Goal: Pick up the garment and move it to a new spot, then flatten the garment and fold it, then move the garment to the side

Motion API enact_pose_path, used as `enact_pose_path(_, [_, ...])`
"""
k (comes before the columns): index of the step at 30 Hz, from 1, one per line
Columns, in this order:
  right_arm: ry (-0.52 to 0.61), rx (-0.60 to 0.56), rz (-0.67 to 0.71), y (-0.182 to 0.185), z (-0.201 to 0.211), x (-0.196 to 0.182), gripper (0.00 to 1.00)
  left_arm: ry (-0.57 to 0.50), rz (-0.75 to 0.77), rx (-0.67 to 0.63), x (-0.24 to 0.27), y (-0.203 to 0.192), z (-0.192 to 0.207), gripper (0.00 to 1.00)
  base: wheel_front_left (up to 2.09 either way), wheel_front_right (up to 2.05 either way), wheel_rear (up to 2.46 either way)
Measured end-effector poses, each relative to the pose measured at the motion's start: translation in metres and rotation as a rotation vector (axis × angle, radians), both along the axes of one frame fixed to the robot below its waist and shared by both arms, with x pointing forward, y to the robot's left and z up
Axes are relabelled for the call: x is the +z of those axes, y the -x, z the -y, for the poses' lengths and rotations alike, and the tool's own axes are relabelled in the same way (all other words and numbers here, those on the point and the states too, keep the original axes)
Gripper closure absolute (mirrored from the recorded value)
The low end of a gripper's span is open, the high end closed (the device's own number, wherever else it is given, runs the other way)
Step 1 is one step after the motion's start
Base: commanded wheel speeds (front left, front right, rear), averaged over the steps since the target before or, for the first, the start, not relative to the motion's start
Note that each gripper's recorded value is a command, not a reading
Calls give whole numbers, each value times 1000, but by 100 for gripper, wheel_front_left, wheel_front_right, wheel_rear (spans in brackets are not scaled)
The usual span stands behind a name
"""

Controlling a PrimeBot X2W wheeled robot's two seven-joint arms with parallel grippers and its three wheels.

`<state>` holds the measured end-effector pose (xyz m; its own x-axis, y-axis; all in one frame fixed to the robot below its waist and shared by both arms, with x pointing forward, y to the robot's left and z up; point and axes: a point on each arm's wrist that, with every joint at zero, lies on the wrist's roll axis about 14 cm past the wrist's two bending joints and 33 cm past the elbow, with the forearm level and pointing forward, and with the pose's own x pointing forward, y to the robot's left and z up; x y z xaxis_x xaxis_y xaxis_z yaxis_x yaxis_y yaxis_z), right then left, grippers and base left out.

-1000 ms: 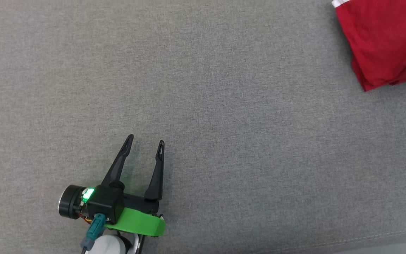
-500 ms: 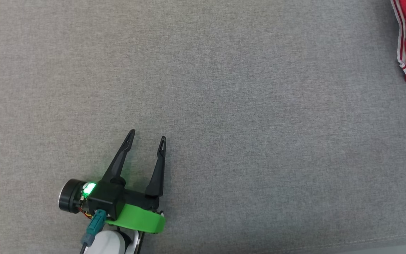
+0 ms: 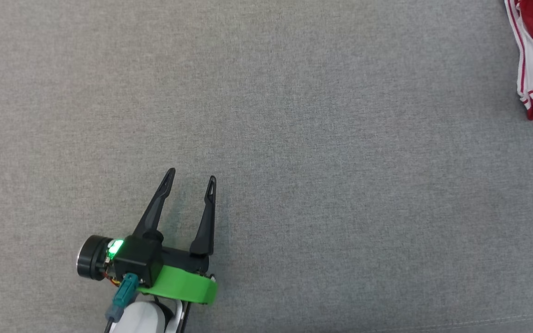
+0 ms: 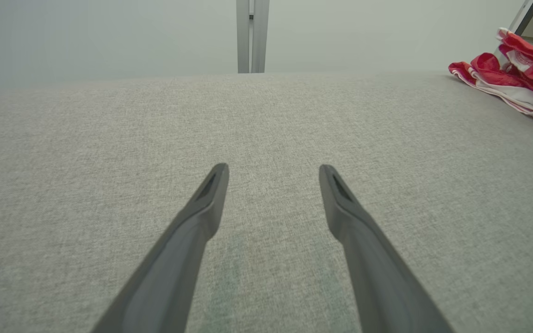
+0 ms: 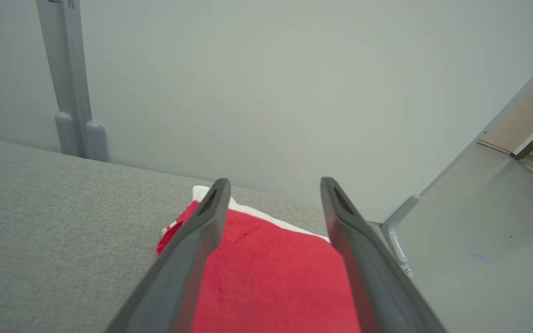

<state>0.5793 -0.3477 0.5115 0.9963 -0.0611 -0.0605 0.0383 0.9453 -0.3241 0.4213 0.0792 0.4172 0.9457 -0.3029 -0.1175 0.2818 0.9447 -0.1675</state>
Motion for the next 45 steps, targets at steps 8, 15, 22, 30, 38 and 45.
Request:
enact_pose_path(8, [-184, 180, 67, 57, -101, -5, 0, -1, 42, 61, 27, 24, -11, 0, 0, 0, 0])
enact_pose_path(15, [-269, 304, 116, 117, -162, 12, 0, 20, 97, 188, 56, 49, -39, 0, 0, 0, 0])
enact_pose_path(22, [-369, 308, 146, 170, -186, 17, 0, 29, 222, 244, 98, 69, -54, 0, 0, 0, 0])
enact_pose_path(30, [-424, 280, 127, 225, -194, 3, 0, 27, 274, 231, 112, 93, -53, 0, 0, 0, 0])
enact_pose_path(38, [-446, 228, 150, 255, -182, 2, 0, 21, 233, 223, 97, 113, -54, 0, 0, 0, 0])
enact_pose_path(45, [-455, 210, 171, 264, -177, 5, 0, 22, 209, 234, 88, 123, -58, 0, 0, 0, 0])
